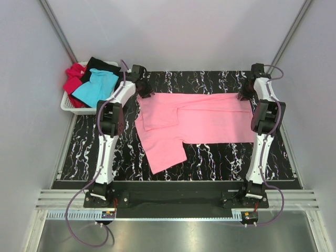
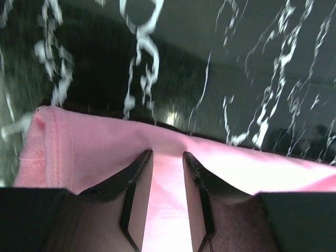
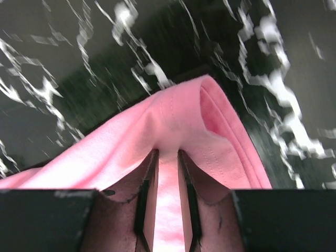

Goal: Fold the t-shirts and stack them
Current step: Fold the tshirt

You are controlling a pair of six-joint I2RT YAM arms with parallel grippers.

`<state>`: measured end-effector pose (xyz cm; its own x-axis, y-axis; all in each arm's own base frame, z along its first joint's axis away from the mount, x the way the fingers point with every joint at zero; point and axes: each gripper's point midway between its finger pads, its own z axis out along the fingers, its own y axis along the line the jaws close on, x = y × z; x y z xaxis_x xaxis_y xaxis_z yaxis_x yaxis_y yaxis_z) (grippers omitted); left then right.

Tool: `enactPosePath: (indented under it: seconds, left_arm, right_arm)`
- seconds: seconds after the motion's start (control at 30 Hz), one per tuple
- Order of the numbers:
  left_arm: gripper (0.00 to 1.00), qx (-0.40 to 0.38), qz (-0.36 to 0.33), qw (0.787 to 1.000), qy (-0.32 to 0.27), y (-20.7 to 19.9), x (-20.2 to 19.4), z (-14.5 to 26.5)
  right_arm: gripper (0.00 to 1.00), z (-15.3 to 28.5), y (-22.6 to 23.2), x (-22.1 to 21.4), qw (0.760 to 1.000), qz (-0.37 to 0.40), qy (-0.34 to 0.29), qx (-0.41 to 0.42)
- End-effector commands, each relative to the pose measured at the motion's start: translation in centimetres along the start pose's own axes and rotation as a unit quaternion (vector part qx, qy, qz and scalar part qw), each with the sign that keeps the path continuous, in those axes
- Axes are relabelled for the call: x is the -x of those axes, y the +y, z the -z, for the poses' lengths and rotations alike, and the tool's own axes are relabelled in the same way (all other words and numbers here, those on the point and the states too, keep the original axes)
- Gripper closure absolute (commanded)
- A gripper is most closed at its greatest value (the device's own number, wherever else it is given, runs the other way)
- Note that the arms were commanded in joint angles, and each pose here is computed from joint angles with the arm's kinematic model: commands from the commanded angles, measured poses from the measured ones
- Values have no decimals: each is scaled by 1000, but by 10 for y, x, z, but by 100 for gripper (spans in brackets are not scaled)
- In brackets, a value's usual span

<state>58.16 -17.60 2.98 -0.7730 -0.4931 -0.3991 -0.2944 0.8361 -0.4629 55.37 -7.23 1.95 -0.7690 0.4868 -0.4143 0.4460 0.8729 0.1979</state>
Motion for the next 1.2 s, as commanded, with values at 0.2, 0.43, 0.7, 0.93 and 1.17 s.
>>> enactPosePath:
  seconds: [0.2,0.43,0.7,0.93,1.17]
  left_arm:
    - [61,-12,-4,1000,12,15,24,-22]
    - [59,-36,-7,999,-10,18,47,-29]
    - [57,-66,-29,995,-63,9,82,-23]
    - [53,-102,-108,973,-177,-45,149,91]
    - [24,-166,-158,931,-285,-101,167,268]
  right_arm:
    - [67,-41,22,14,1000,21,3,0]
    - [64,-51,16,15,999,37,-4,-9]
    - [63,-54,24,29,998,48,-32,8]
    - [58,37,49,97,988,63,-132,52]
    - [0,188,69,133,967,69,-230,89]
